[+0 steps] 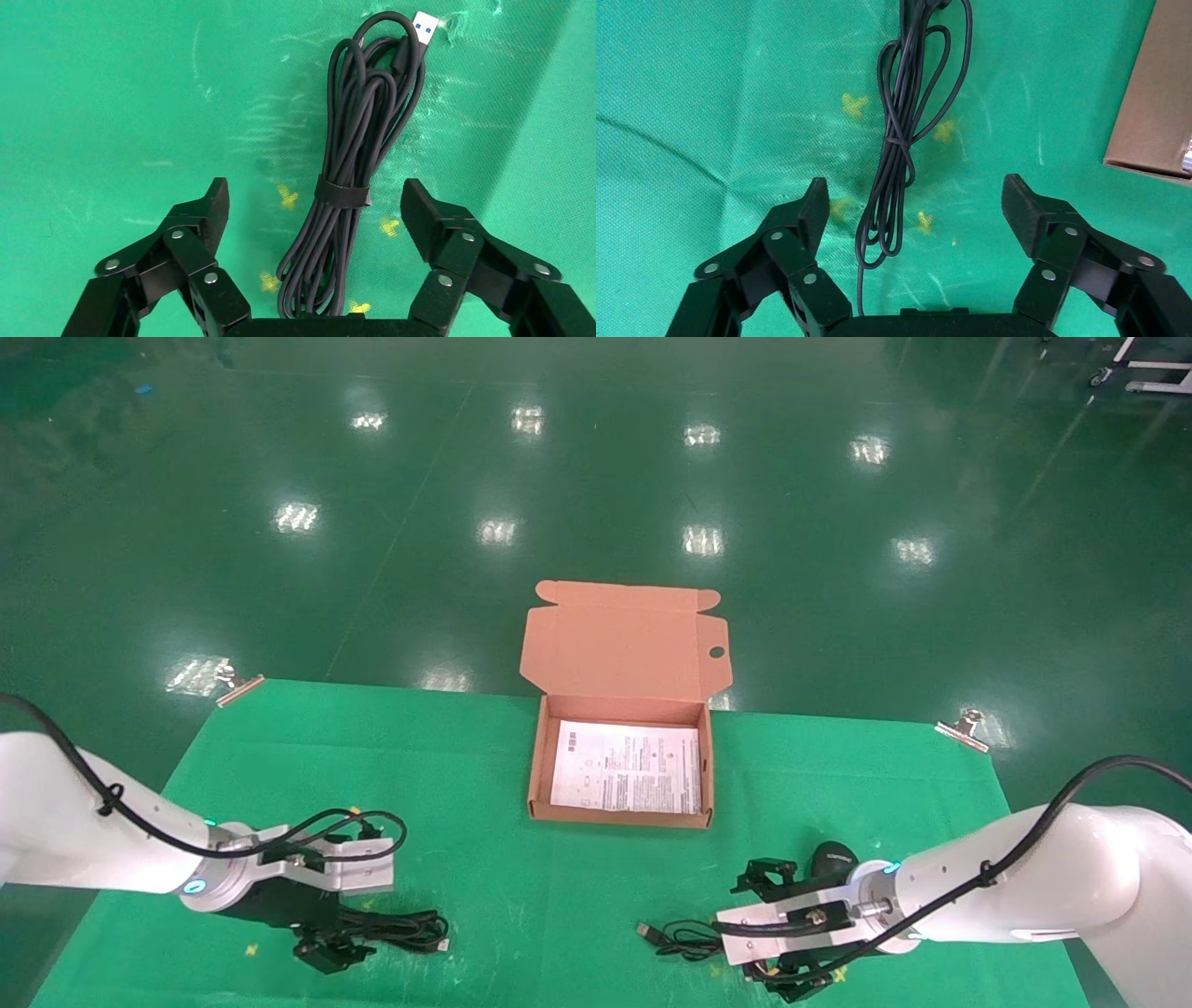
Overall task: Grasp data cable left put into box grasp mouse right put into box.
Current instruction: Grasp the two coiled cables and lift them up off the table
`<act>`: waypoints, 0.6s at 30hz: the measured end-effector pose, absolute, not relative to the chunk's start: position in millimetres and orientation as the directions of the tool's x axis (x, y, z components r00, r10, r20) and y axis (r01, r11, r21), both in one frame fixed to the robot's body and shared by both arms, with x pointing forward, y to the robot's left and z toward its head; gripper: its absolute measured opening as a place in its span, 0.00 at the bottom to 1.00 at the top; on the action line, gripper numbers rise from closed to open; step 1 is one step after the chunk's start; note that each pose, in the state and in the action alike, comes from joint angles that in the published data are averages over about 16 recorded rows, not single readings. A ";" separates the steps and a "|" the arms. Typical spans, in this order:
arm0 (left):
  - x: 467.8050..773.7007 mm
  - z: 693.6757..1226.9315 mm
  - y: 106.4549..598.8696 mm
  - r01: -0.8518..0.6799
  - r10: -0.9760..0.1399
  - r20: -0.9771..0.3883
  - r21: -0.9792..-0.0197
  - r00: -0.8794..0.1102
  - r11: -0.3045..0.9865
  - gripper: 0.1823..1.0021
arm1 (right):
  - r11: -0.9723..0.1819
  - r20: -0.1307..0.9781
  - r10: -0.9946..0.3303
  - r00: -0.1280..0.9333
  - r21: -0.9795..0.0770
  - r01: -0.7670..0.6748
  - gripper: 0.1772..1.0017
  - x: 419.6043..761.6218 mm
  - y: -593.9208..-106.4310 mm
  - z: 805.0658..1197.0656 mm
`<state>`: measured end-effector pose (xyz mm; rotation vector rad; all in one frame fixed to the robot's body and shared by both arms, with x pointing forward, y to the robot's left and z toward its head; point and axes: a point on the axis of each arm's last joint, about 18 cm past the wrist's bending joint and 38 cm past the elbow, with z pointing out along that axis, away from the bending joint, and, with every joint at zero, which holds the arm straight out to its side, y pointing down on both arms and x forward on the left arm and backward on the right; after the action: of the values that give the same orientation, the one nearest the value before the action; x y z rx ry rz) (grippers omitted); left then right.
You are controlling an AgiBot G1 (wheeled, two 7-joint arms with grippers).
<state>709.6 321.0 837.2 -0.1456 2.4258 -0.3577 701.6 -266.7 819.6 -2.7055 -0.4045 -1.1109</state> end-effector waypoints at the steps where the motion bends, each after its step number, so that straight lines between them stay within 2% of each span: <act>1: 709.5 837.3 321.0 -0.011 -0.196 -0.610 -0.293 -0.768 0.956 0.91 | -0.945 0.709 0.178 0.682 -0.070 0.320 0.92 701.5 -266.7 819.7; 9: 709.0 837.4 320.7 -0.009 -0.193 -0.610 -0.292 -0.769 0.957 0.78 | -0.944 0.707 0.180 0.684 -0.072 0.322 0.78 700.4 -266.5 820.2; 18: 708.7 837.4 320.5 -0.008 -0.191 -0.610 -0.291 -0.769 0.957 0.53 | -0.943 0.706 0.180 0.685 -0.073 0.324 0.55 699.8 -266.4 820.5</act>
<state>708.7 320.5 837.4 -0.1394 2.4272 -0.3570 699.8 -266.4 820.5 -2.7043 -0.4090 -1.1024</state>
